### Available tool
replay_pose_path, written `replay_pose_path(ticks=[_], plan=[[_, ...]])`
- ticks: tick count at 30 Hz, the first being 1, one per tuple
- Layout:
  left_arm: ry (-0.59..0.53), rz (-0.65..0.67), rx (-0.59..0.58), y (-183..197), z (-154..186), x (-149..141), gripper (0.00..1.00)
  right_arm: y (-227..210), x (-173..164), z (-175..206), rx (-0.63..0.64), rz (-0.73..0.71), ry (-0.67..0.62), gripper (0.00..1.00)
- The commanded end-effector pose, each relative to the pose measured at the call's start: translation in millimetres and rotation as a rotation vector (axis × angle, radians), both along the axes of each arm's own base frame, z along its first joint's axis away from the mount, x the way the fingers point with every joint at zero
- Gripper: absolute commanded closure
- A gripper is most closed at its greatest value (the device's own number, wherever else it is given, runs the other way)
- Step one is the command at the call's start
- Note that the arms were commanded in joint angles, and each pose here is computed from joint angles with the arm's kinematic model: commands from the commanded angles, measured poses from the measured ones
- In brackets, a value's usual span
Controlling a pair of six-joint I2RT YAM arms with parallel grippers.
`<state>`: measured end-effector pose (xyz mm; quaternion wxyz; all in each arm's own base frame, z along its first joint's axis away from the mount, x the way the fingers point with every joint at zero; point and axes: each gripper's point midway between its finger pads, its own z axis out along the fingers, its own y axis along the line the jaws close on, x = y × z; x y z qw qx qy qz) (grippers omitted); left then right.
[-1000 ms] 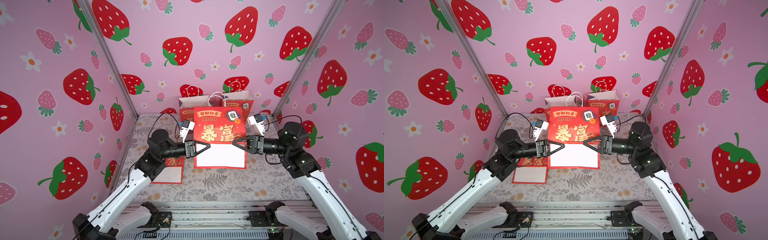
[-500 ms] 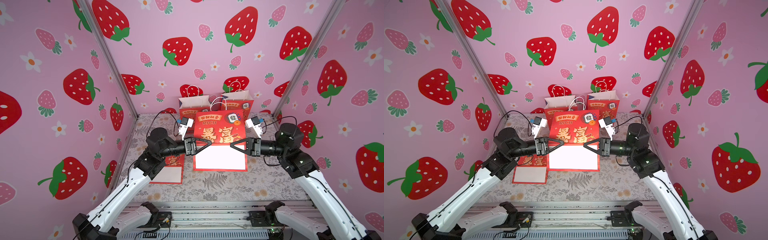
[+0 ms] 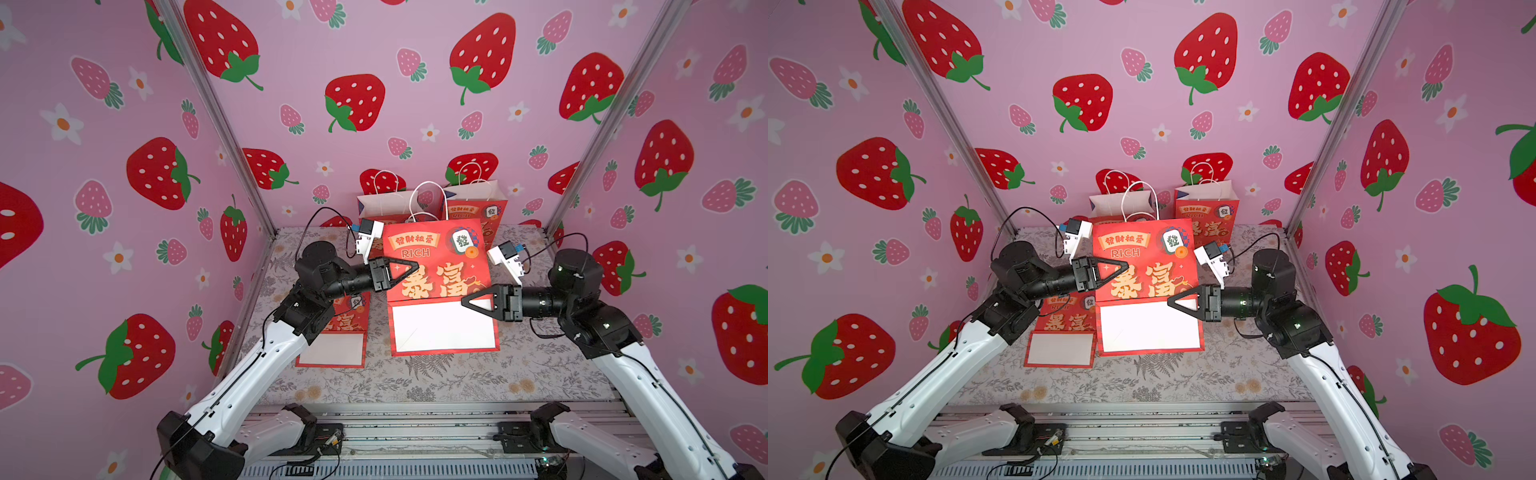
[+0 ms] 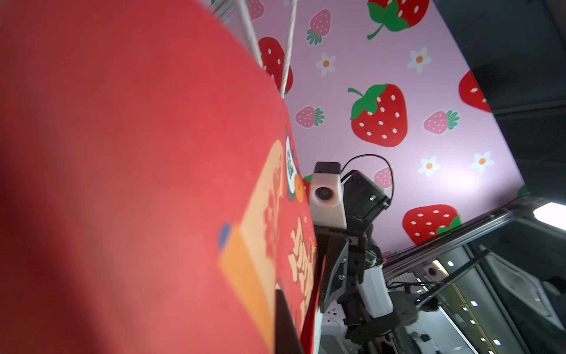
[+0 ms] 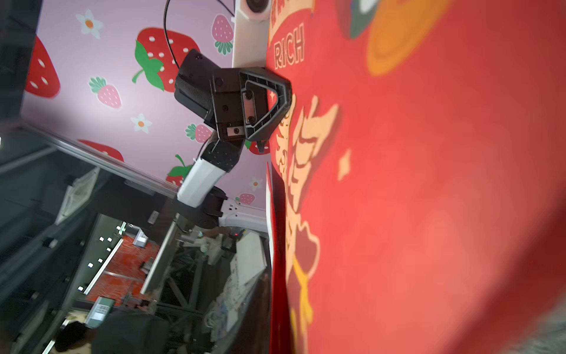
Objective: Put away the paper bag
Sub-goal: Press the paper bag.
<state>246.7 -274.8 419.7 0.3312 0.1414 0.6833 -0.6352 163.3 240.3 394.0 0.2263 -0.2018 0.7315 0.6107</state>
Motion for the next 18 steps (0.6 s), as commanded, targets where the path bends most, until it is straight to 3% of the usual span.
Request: replay_pose_path(ticks=[1, 5, 8, 12, 16, 18], plan=[[-0.062, 0.027, -0.004, 6, 16, -3, 1.0, -1, -1, 8, -0.003, -0.015, -0.028, 0.68], [-0.054, 0.036, 0.003, 8, 11, -7, 1.0, 0, 5, 6, -0.002, -0.037, -0.018, 0.68], [-0.055, 0.041, 0.003, 10, 10, -8, 1.0, 2, 9, 3, 0.0, -0.045, -0.008, 0.76], [-0.055, 0.036, 0.002, 10, 9, -9, 1.0, 3, 12, 1, 0.002, -0.049, 0.007, 0.77], [-0.051, 0.026, -0.006, 9, 8, -10, 1.0, 5, 14, 1, 0.011, -0.042, 0.01, 0.61], [-0.049, 0.025, -0.007, 9, 7, -10, 1.0, 6, 15, 1, 0.015, -0.036, 0.015, 0.59]])
